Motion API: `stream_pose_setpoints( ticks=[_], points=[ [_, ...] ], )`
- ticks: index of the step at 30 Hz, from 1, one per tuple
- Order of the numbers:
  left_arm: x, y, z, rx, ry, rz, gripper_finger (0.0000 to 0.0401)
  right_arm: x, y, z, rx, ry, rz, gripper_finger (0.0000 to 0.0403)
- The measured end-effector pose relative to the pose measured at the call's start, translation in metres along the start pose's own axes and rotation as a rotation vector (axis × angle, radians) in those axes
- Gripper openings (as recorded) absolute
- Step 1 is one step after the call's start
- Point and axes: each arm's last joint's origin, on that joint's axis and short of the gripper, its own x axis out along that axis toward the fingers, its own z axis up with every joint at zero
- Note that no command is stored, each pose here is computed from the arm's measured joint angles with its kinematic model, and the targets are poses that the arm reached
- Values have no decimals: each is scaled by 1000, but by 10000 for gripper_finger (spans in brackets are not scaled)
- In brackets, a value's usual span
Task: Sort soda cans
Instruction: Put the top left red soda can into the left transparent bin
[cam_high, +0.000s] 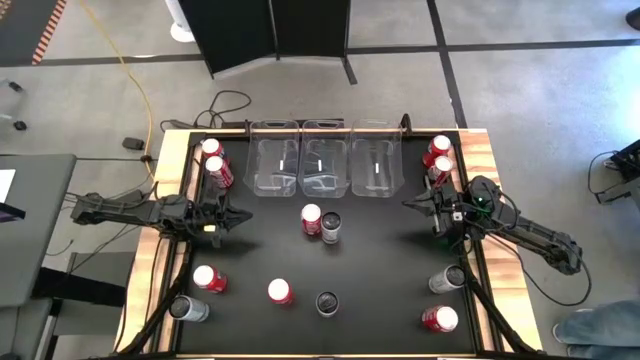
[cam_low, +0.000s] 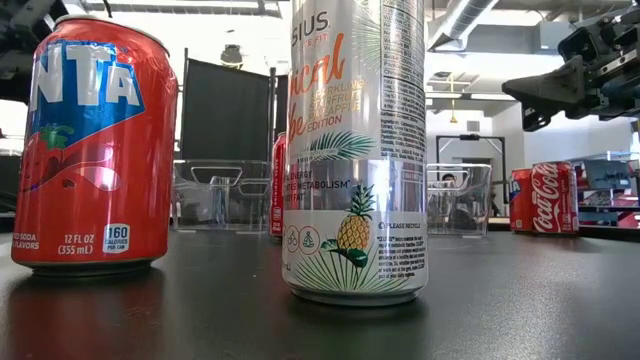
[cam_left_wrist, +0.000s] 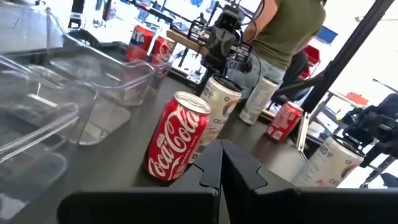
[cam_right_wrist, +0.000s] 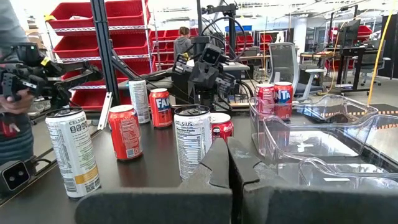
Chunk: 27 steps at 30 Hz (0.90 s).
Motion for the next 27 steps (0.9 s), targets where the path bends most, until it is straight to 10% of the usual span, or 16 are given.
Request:
stream_pose_setpoints(
  ticks=[27],
  points=[
    [2,0,10,14,-142,132,133,0,0,0,0,0,0,0]
  ],
)
